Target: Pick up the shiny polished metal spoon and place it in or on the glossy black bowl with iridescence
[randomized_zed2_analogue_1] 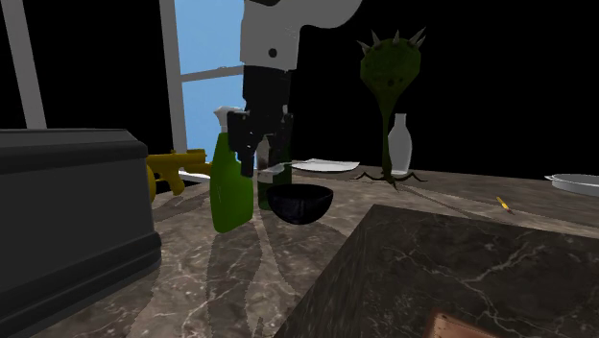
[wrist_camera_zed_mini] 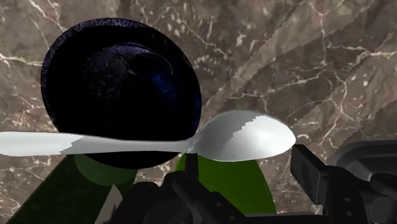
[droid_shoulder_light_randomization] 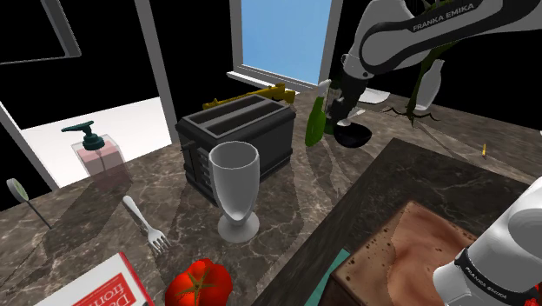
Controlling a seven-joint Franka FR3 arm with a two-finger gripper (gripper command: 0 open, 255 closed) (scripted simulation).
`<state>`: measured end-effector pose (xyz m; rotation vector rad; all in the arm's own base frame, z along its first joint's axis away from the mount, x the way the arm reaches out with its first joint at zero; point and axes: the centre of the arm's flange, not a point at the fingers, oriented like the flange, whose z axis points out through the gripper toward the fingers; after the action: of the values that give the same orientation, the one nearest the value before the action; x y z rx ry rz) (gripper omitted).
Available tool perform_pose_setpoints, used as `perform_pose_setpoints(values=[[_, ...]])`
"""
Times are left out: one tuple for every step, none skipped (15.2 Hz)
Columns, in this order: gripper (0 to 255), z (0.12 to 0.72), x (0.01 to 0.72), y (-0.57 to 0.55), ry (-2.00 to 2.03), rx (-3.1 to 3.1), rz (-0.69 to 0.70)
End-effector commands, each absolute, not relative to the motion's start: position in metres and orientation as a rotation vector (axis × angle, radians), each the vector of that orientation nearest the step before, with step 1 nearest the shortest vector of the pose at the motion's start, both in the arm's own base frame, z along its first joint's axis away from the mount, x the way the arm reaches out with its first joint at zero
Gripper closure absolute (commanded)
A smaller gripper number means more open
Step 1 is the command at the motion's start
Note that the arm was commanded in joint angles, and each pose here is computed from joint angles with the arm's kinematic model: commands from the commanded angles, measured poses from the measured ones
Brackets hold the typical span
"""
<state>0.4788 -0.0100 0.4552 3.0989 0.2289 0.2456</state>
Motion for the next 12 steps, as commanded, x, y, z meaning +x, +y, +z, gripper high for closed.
perform_pose_setpoints(values=[[255, 0.445, 0.479, -0.01, 0.229, 3.099, 0.246], [255, 0.439, 0.479, -0.01, 0.229, 3.099, 0.246], [255, 0.434, 0.479, -0.01, 0.229, 3.099, 0.246], [255, 0.434, 0.478, -0.01, 0.229, 3.099, 0.246], [255, 0.434, 0.478, -0.01, 0.229, 3.099, 0.246], [255, 0.434, 0.479, -0.01, 0.229, 3.099, 0.246], [255, 0.434, 0.479, -0.01, 0.229, 3.099, 0.246], [255, 0.434, 0.479, -0.01, 0.229, 3.099, 0.246], [255, 0.434, 0.479, -0.01, 0.229, 3.099, 0.246], [255, 0.434, 0.479, -0.01, 0.229, 3.099, 0.246], [255, 0.434, 0.478, -0.01, 0.229, 3.099, 0.246], [0, 0.434, 0.478, -0.01, 0.229, 3.099, 0.246]])
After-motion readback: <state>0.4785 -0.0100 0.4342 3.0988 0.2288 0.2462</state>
